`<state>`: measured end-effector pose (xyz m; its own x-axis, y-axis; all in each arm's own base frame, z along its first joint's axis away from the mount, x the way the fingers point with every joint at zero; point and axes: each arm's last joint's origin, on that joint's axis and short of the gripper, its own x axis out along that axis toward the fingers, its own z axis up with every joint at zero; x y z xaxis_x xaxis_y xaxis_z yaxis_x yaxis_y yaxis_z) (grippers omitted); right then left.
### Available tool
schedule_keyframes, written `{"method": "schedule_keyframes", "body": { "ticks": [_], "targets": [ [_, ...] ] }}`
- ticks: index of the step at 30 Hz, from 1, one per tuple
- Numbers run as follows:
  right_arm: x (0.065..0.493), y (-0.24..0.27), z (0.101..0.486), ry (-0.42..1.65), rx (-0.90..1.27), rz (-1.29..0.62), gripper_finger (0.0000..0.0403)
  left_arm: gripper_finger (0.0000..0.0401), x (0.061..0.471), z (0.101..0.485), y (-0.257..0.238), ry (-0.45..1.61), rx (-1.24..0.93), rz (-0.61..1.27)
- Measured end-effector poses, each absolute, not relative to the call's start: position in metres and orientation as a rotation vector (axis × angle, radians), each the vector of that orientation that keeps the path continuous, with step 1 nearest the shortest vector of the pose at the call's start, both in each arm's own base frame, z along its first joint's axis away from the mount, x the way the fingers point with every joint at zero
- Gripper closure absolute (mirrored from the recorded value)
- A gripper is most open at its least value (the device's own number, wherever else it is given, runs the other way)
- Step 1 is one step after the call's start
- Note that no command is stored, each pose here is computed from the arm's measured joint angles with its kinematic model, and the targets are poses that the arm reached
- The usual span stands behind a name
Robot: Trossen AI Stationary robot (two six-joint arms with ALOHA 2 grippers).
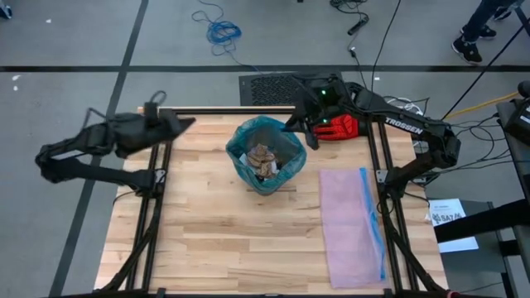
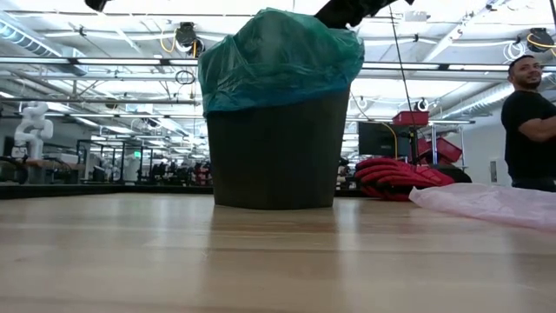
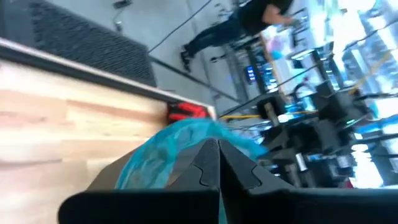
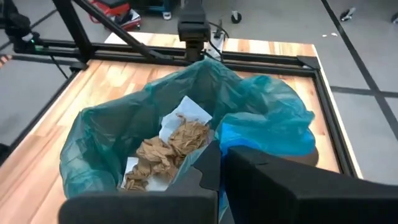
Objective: Place trash/remove bag and relplace
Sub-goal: Remove the blue trash bag from the trash bin
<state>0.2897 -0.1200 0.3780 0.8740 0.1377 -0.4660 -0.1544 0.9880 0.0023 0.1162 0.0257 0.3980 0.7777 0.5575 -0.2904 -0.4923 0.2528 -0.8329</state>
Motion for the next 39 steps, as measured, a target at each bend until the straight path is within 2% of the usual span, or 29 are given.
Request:
{"method": "schedule_keyframes", "body": {
  "ticks": [9,14,20,26,31,39],
  "targets": [
    [0.299,-0.102,0.381,0.461,0.09,0.169,0.0403,0.0401,0.122,0.395,0.039,0.1,-1.041,0.57],
    [0.302,-0.094,0.382,0.472,0.15,0.132,0.0403,0.0401,0.14,0.385,0.062,0.208,-1.013,0.59],
    [0.305,-0.087,0.382,0.474,0.211,0.137,0.0403,0.0401,0.156,0.364,0.111,0.349,-0.98,0.582],
    [0.306,-0.086,0.381,0.486,0.252,0.035,0.0396,0.0401,0.167,0.34,0.175,0.383,-0.985,0.427],
    [0.303,-0.095,0.382,0.483,0.354,-0.067,0.0338,0.0401,0.177,0.315,0.218,0.361,-1.05,0.299],
    [0.288,-0.111,0.429,0.371,0.495,-0.15,0.0188,0.0401,0.195,0.304,0.24,0.331,-1.065,0.117]
  ]
}}
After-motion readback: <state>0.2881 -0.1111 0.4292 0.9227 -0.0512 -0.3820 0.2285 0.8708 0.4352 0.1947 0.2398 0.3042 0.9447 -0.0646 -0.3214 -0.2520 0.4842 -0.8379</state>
